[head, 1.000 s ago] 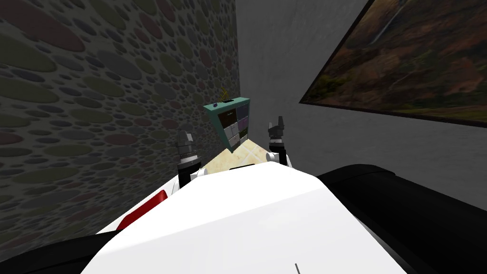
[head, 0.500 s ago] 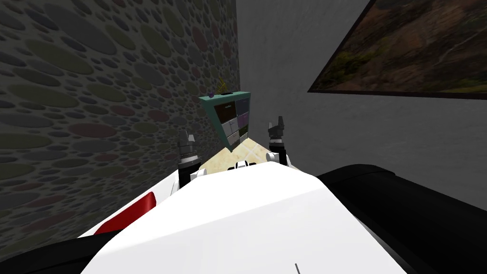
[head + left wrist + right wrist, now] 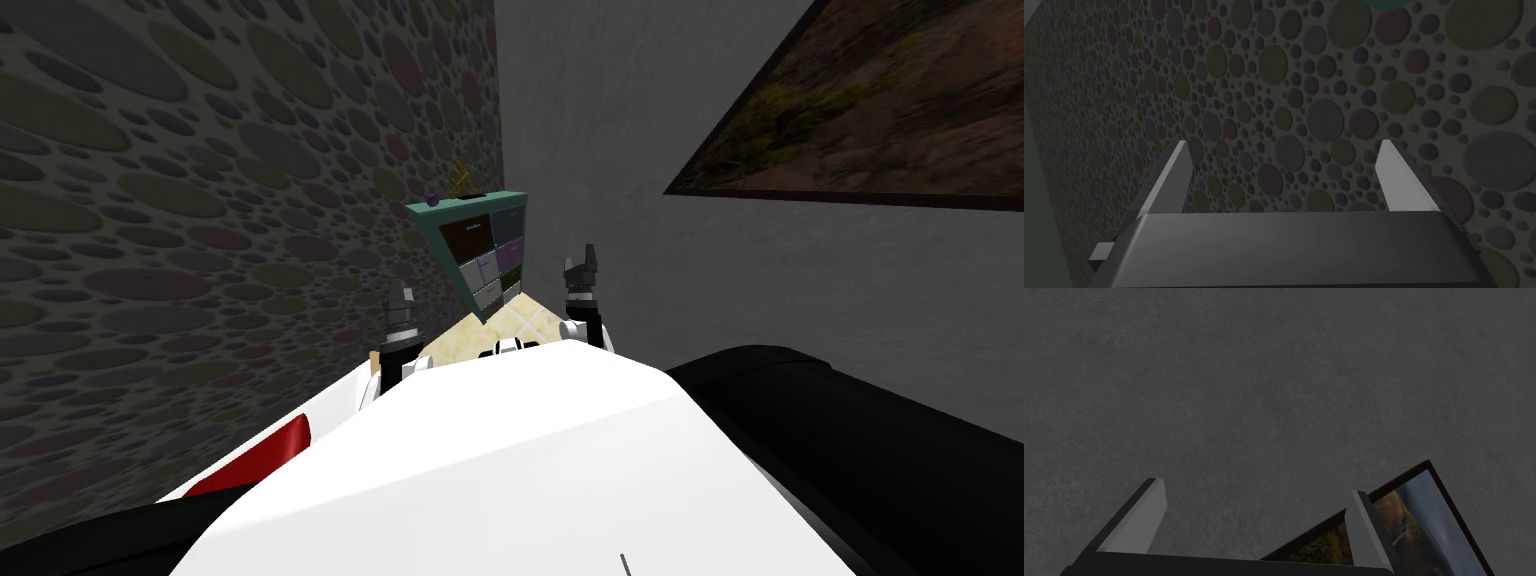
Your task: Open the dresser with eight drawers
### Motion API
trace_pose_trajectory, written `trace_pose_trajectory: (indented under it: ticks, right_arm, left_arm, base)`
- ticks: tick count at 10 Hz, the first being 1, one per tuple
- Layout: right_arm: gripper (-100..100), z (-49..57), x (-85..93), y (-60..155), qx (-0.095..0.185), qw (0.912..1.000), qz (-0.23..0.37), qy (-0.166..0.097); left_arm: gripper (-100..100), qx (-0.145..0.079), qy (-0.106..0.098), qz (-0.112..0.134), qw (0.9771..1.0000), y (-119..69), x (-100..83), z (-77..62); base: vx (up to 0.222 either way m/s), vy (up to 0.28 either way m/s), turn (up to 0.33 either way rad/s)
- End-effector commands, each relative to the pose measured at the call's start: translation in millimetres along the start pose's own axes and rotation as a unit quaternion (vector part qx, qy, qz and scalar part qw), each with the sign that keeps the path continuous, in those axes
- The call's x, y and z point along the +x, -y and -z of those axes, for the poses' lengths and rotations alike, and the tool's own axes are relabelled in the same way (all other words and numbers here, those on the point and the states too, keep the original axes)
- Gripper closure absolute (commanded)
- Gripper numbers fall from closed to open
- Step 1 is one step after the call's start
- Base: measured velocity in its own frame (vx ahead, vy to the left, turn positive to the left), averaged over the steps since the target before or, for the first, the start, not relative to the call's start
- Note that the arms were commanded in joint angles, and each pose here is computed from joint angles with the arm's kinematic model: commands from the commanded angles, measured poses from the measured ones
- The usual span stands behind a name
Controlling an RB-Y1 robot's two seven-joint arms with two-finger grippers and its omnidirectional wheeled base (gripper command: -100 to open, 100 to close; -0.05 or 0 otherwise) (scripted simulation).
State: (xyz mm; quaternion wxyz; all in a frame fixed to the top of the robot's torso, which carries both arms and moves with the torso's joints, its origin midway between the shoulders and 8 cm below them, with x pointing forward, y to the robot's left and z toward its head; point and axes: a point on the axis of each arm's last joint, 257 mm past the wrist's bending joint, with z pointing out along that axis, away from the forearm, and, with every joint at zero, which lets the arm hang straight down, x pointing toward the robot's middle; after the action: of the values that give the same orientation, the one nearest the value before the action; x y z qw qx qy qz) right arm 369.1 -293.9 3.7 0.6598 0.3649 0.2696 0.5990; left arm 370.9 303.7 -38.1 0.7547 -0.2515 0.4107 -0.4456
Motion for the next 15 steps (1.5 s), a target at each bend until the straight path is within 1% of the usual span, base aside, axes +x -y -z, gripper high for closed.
trace_pose_trajectory:
  ticks: [1,7,12,15]
  right_arm:
    - [0,0.0,0.0,0,0.000,1.0000,0.000,0.000]
    - [0,0.0,0.0,0,0.000,1.0000,0.000,0.000]
    - [0,0.0,0.0,0,0.000,1.0000,0.000,0.000]
    - [0,0.0,0.0,0,0.000,1.0000,0.000,0.000]
  left_arm:
    - [-100,-0.015,-0.003,-0.004,0.9999,-21.9,2.5,4.7]
    - [-100,-0.052,-0.007,-0.012,0.9985,-69.8,3.7,18.0]
    - [-100,-0.077,-0.009,-0.018,0.9968,-101.6,3.1,29.0]
    - [-100,-0.094,-0.008,-0.019,0.9954,-120.9,2.5,36.9]
  base:
    - [0.148,-0.133,0.048]
    - [0.123,-0.103,0.051]
    - [0.110,-0.097,0.042]
    - [0.106,-0.085,0.042]
